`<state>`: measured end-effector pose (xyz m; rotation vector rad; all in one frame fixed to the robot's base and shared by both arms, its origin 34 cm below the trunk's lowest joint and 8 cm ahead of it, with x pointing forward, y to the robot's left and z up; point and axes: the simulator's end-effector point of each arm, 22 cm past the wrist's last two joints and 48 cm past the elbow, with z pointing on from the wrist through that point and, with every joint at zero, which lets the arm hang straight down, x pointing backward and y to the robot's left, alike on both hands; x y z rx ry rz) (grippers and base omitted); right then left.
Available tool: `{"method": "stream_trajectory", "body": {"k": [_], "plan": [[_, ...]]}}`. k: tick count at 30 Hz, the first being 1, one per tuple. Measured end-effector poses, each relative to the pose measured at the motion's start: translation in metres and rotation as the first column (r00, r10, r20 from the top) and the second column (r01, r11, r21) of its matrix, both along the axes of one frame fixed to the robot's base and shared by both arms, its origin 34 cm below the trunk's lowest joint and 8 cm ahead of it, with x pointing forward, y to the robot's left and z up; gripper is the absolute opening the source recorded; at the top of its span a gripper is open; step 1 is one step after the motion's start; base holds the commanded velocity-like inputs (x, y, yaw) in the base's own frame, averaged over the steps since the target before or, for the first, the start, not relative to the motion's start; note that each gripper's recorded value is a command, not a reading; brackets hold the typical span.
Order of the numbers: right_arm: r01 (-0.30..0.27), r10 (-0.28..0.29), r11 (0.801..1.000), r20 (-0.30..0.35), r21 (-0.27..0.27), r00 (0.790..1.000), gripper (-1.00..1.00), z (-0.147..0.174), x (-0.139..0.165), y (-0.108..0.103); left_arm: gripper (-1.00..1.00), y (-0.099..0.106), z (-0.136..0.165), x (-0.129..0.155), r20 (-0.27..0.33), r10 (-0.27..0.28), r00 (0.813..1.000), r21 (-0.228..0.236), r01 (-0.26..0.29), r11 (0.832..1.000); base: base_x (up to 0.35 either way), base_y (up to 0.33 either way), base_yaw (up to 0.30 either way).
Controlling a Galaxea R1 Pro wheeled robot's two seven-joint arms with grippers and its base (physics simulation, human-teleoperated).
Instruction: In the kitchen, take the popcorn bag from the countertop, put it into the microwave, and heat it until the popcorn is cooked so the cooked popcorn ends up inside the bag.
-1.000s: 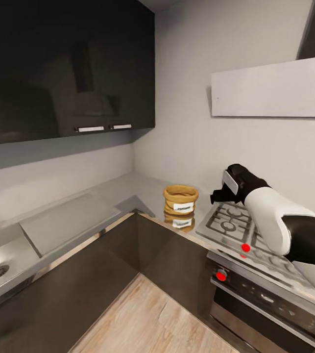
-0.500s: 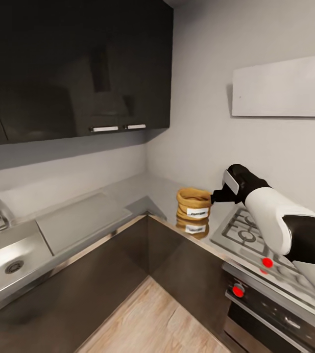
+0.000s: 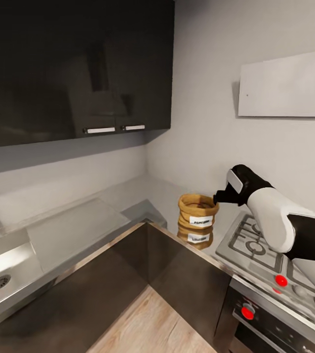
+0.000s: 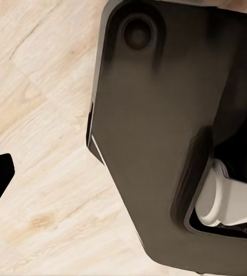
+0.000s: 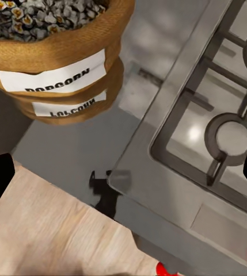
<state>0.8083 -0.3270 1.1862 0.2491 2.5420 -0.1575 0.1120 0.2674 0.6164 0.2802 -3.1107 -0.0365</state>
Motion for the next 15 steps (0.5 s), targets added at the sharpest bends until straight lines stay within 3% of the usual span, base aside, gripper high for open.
{"method": "stream_trajectory", "body": {"k": [4, 10, 15], "plan": [[0.021, -0.022, 1.000, -0.016, -0.021, 1.000, 1.00, -0.004, -0.004, -0.007, 1.00, 0.000, 0.000, -0.001, 0.000, 0.000, 1.000, 0.000, 0.000, 1.000, 0.144, 0.000, 0.000], [0.023, -0.024, 0.999, -0.042, -0.023, 0.999, 1.00, -0.013, -0.009, -0.006, 1.00, -0.001, 0.000, -0.001, 0.000, 0.000, 1.000, -0.001, 0.000, 1.000, 0.278, 0.000, 0.000], [0.012, -0.013, 1.000, -0.101, -0.018, 0.995, 1.00, -0.035, -0.019, -0.002, 1.00, 0.000, 0.000, -0.001, -0.001, 0.000, 1.000, 0.000, 0.000, 1.000, 0.049, 0.000, 0.000]]}}
